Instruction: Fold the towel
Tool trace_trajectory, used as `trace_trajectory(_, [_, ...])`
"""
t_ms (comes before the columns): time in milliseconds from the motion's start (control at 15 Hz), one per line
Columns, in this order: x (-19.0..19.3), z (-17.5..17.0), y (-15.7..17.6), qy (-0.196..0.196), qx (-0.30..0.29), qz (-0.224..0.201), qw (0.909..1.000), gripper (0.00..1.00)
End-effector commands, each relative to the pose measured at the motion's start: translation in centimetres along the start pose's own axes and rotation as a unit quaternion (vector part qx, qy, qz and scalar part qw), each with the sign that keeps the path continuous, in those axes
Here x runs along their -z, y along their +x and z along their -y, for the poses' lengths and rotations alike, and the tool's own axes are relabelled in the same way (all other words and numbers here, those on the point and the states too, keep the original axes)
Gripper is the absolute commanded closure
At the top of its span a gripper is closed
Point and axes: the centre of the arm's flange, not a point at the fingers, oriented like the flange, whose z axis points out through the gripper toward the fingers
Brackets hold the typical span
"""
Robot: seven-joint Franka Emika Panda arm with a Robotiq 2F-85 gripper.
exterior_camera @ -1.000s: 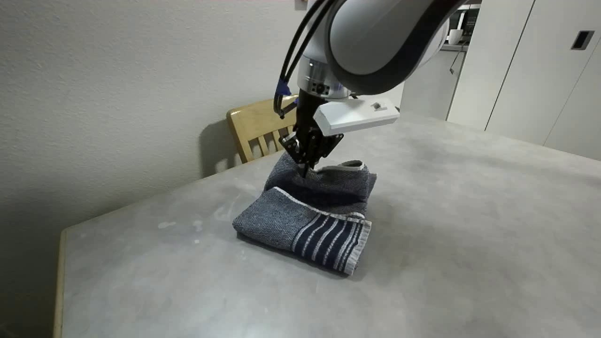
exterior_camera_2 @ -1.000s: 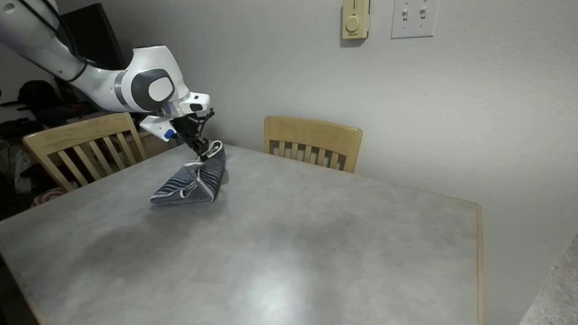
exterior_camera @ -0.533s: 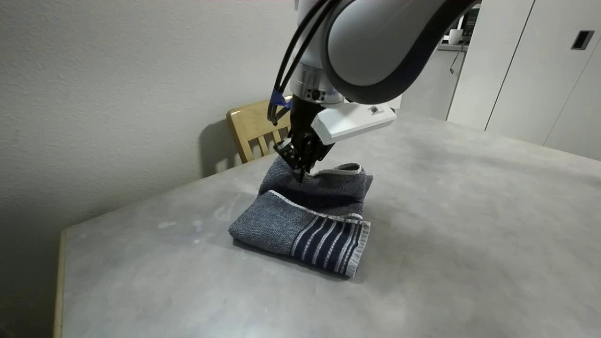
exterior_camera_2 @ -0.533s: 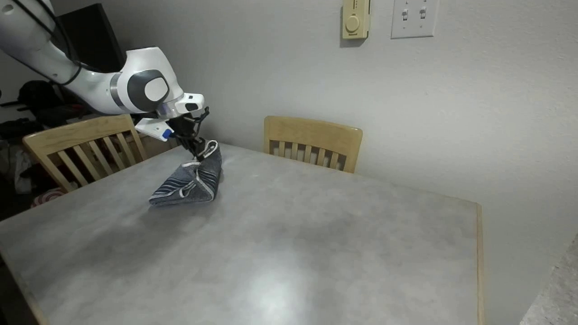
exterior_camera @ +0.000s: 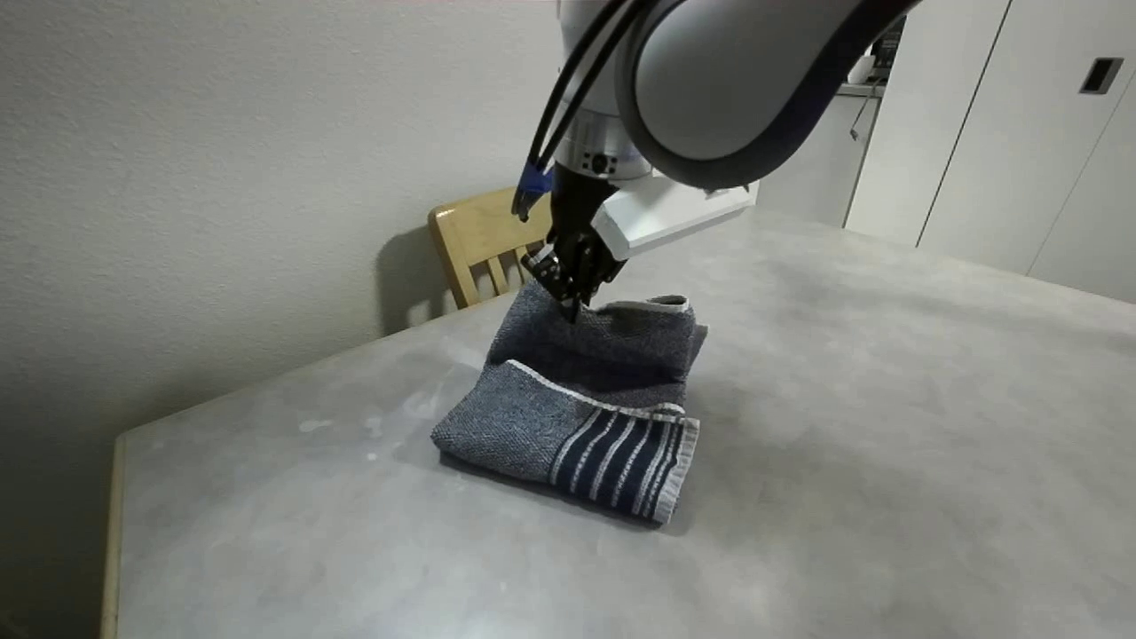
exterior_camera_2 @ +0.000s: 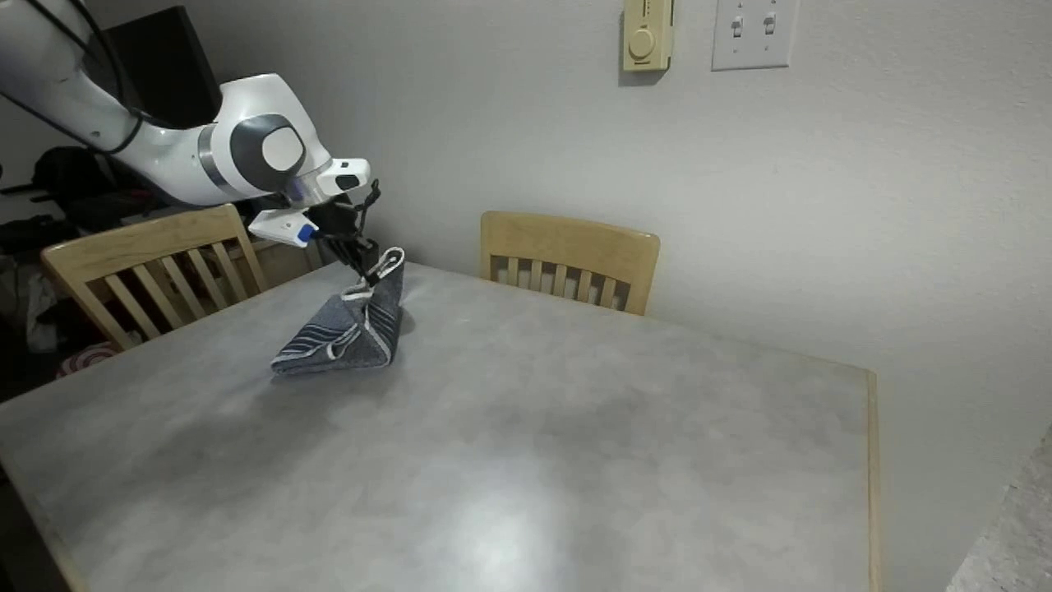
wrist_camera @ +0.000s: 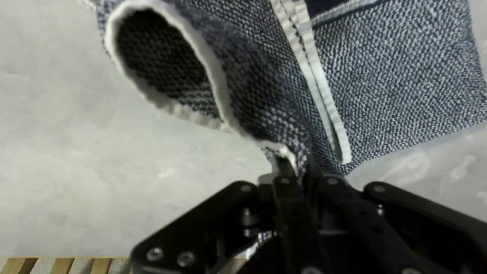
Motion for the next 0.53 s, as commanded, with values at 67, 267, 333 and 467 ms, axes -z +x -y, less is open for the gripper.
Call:
trace_trajectory(67, [1.7,0.5,-1.4,-0.016,0.021,0.004,0.9996,0.98])
trace_trajectory(267, [1.9,1.1,-1.6,-0.014,0.03,0.008,0.9994,0.98])
trace_trajectory(333, [2.0,1.2,-1.6,-0.013,0.031,0.008,0.9994,0.98])
trace_trajectory(467, [2.2,1.5,-1.7,-0.01,0.036,0.01,0.9992,0.98])
